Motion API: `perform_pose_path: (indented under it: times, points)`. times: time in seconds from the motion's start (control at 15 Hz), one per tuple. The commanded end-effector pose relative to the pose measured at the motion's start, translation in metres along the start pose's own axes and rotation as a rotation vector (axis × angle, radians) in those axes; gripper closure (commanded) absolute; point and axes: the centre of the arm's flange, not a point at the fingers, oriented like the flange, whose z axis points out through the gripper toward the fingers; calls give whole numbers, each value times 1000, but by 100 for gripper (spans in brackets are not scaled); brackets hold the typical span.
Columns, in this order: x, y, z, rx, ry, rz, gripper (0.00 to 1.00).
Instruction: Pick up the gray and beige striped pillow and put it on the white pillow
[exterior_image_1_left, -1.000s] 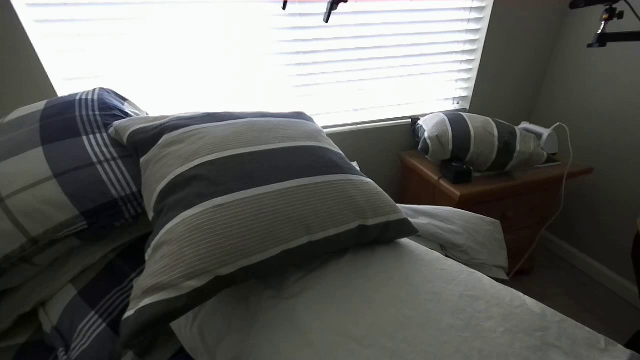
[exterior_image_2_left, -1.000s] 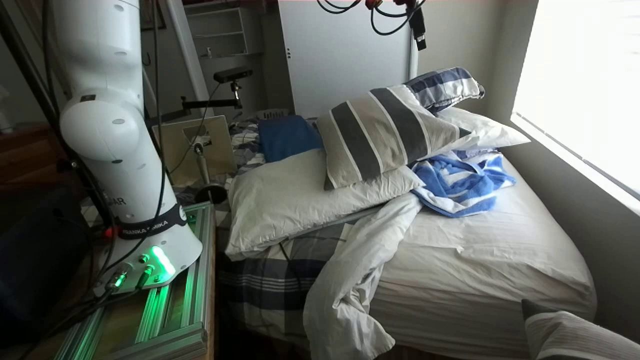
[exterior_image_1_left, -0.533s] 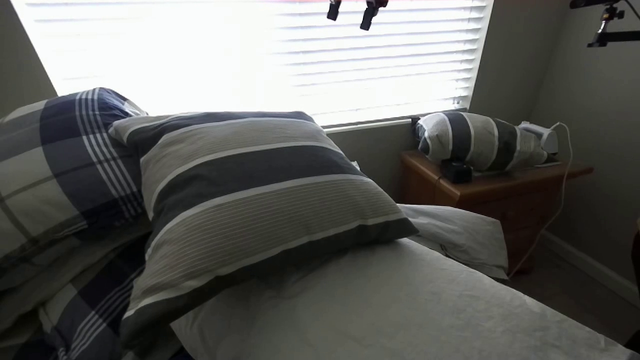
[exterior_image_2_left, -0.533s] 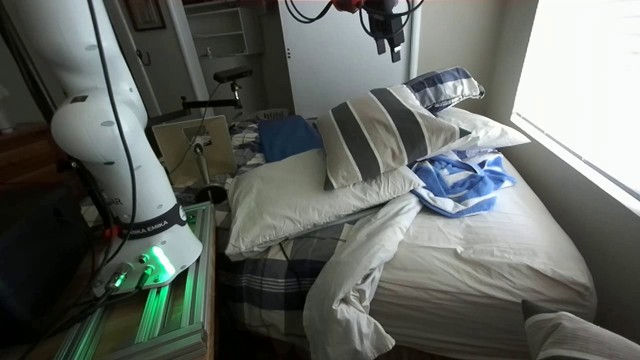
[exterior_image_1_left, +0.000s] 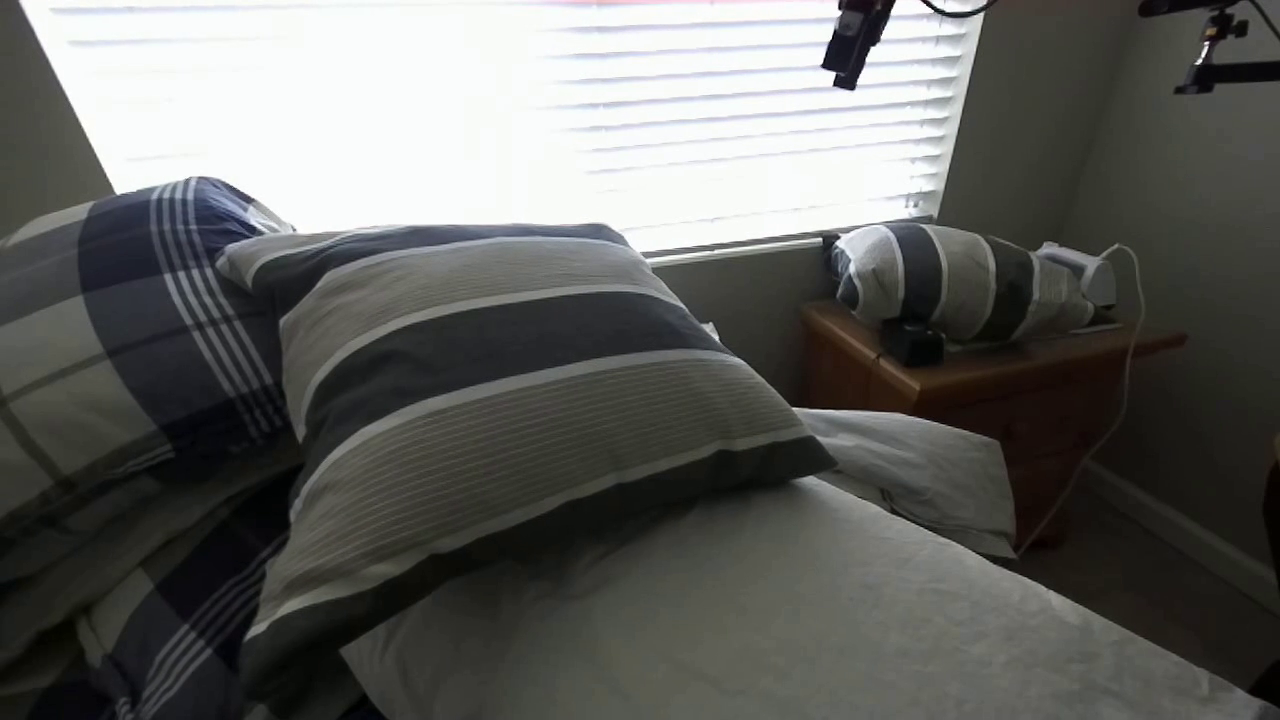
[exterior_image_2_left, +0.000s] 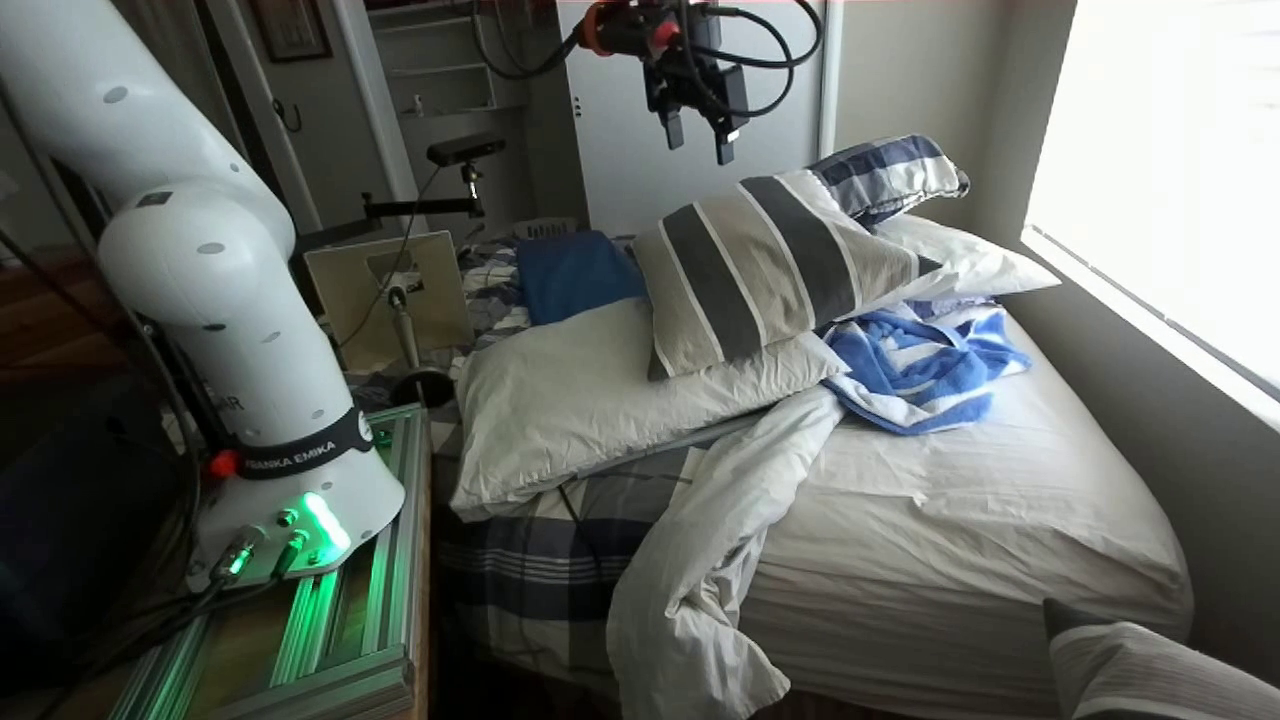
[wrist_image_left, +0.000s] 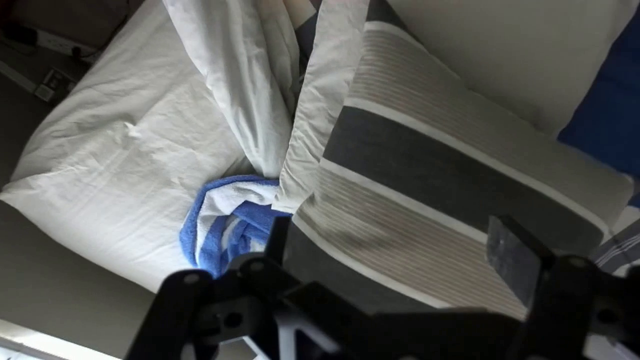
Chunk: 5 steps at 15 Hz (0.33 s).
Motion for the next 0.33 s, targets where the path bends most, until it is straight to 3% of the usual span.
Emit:
perform_pose_path:
  times: [0.0, 0.27]
  points:
    - [-10, 2, -3, 6, 4, -15, 0]
    - [-20, -1, -6, 14, 9, -34, 0]
